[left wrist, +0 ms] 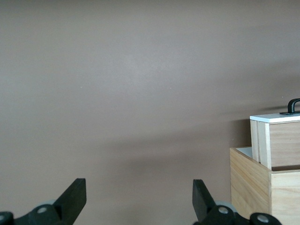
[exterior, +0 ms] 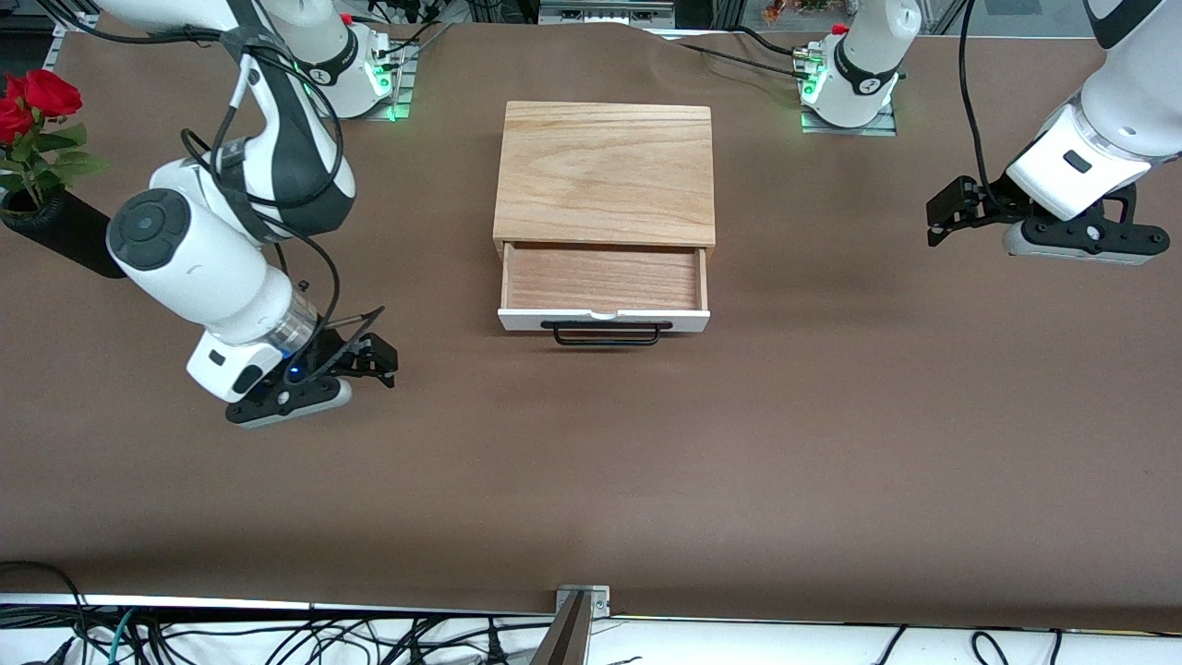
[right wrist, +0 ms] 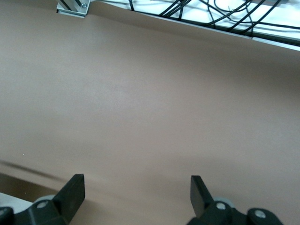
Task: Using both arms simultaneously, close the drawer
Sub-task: 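Swing the right gripper out and toward the drawer front, then move the right gripper to the drawer while the left gripper approaches it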
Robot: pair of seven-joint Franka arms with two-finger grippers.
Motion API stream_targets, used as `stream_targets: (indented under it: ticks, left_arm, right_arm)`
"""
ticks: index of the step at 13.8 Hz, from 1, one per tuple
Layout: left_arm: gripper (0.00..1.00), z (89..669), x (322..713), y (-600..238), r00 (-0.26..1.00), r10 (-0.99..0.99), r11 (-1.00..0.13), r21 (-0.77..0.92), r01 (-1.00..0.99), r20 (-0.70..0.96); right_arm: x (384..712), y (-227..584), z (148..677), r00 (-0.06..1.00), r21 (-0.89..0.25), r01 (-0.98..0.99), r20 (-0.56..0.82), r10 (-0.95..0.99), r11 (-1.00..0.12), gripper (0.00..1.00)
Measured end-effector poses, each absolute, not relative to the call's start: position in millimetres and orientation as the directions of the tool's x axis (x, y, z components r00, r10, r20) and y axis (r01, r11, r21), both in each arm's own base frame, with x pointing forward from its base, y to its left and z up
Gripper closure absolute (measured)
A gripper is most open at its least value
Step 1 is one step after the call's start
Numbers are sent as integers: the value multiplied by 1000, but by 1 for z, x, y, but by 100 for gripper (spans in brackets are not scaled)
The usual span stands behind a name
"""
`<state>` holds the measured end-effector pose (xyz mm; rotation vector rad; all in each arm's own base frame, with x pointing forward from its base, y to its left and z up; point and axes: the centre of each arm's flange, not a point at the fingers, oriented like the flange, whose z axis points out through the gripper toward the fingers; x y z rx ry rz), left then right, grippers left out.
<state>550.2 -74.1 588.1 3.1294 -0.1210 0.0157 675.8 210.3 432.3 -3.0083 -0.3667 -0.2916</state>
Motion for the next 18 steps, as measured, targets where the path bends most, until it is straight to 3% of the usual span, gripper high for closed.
stream_targets:
  ticks: [5,12,18]
  left_arm:
    - [0,588,550,-74,997,-77,-997,9,-77,10]
    - [0,584,551,-77,997,-82,-997,10,-82,-1]
    - [0,514,571,-138,980,-160,-984,99,-149,-118]
  right_arm:
    - [678,211,432,954,-85,241,204,220,-967,0]
    - [681,248,402,963,-215,219,202,176,-952,0]
    - [661,330,369,966,-291,225,193,174,-930,0]
